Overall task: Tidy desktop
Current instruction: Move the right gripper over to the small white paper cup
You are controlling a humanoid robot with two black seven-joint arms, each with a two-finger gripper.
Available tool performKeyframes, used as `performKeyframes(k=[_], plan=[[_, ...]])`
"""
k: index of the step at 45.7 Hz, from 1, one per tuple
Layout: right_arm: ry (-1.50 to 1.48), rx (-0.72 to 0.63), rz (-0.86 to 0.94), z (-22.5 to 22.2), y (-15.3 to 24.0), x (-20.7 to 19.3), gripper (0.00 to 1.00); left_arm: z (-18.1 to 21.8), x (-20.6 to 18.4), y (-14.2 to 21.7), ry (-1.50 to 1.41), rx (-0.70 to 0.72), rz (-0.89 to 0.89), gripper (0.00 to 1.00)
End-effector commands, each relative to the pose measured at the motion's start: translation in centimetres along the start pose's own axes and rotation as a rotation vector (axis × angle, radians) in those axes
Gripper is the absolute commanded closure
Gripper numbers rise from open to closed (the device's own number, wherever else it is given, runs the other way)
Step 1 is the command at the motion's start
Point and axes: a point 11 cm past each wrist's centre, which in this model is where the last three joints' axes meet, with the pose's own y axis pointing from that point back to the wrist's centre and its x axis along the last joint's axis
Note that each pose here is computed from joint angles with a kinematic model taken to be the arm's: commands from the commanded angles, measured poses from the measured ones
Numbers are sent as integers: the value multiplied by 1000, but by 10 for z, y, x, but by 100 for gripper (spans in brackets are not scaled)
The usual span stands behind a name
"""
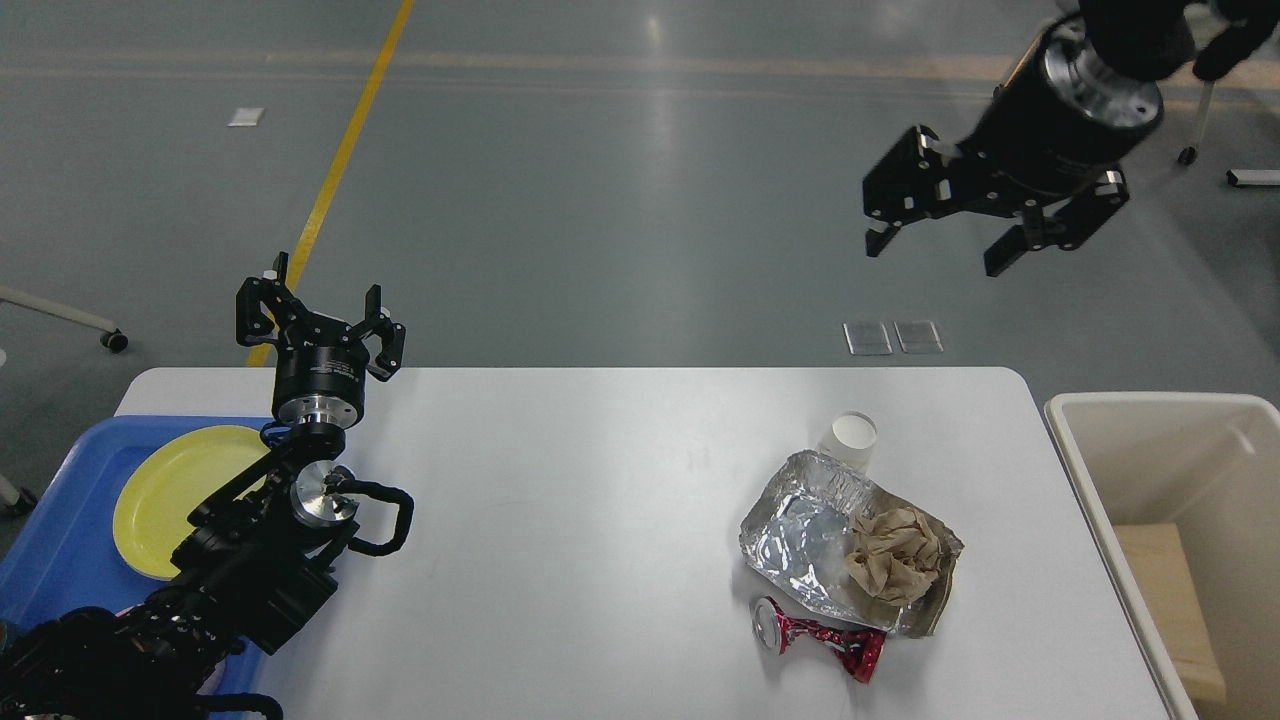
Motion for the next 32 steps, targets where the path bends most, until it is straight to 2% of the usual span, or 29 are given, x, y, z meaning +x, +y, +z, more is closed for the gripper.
performKeyframes(k=[1,7,13,24,32], plan=[[56,143,24,-58,42,-13,0,0,0,0,0,0,0,0],[105,235,42,-103,74,-27,0,0,0,0,0,0,0,0],[141,187,33,-116,64,-29,0,0,0,0,0,0,0,0],[95,16,-62,-70,-23,-14,0,0,0,0,0,0,0,0],[-23,-87,29,-43,-92,-5,0,0,0,0,0,0,0,0]])
